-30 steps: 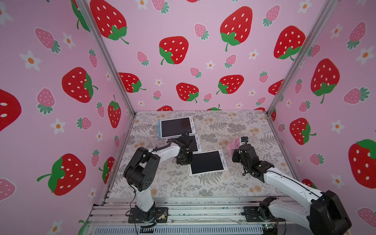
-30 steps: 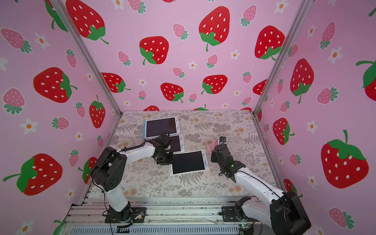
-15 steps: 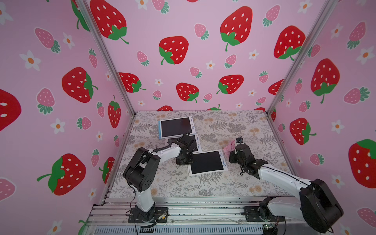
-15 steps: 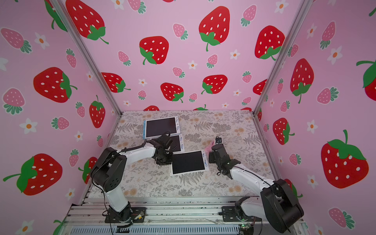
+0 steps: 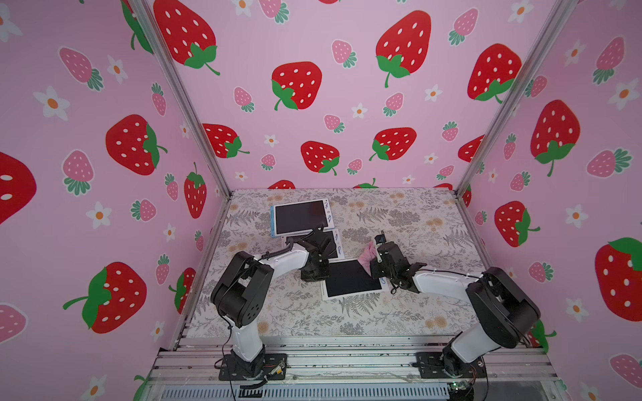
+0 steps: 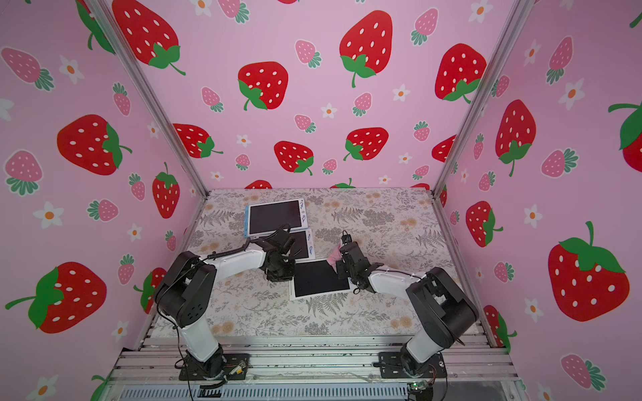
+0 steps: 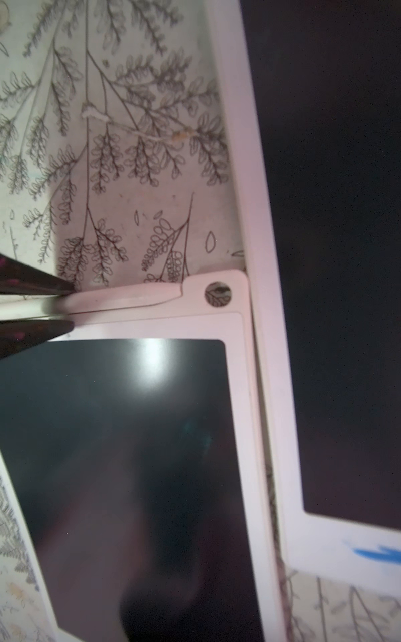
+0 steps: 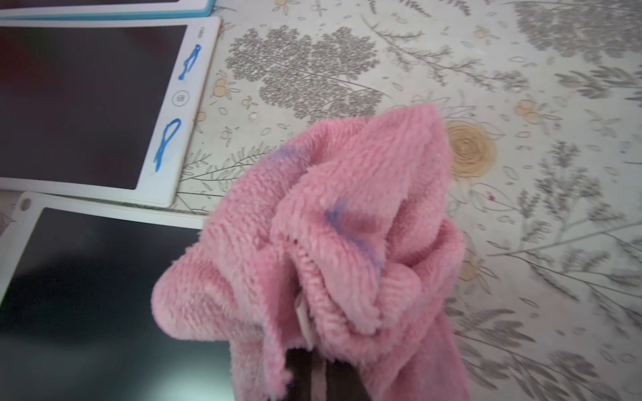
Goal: Wipe the drawing tablet
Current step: Wipe the dirt from the drawing tablet.
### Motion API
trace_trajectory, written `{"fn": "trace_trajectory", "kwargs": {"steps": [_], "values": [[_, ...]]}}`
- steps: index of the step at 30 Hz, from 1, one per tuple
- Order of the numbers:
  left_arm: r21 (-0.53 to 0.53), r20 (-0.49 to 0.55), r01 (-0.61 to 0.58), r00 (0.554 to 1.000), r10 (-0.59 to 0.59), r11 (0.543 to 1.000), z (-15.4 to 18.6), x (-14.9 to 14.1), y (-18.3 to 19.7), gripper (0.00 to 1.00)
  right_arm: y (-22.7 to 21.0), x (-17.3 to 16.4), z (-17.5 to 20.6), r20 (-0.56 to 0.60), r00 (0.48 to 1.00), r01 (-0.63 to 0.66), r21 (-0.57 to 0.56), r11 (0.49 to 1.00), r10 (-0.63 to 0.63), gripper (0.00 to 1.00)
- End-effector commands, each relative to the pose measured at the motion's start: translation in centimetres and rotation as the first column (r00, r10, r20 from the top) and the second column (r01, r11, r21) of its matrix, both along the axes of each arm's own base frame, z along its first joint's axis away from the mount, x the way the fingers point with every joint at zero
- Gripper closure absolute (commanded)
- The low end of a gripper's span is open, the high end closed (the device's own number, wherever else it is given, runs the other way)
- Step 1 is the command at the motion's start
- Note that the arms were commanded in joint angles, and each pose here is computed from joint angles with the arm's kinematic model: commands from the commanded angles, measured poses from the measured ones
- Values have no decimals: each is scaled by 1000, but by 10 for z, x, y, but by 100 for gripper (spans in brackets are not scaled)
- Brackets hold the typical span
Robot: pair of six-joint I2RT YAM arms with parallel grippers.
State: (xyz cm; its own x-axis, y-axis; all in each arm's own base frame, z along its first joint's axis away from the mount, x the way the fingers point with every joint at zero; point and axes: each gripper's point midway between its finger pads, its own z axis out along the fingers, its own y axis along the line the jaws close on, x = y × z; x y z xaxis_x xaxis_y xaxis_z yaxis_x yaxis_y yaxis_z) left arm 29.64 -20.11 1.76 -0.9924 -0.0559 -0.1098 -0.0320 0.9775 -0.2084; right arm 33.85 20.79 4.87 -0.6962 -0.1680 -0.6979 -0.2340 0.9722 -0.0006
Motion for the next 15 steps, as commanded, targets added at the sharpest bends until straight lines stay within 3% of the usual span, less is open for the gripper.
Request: {"fn": "trace_trajectory", "kwargs": {"steps": [1, 6, 9, 12, 15], "values": [[171, -88, -11, 996, 27, 985, -31, -18, 31, 87, 14, 9, -4, 3, 999, 34, 49, 998, -34, 100], [186, -91, -17, 995, 34, 982, -32, -16, 32, 87, -36, 8, -22, -74, 975, 215, 48, 975, -212, 100], [188, -91, -21, 995, 39, 982, -32, -15, 33, 88, -62, 3, -24, -97, 962, 259, 17, 966, -256, 100], [186, -92, -18, 995, 35, 982, -32, -15, 32, 88, -57, 0, -23, -96, 974, 207, 6, 978, -205, 100], [182, -92, -14, 995, 31, 983, -33, -14, 30, 88, -26, -3, -21, -70, 992, 107, 13, 994, -106, 100]]}}
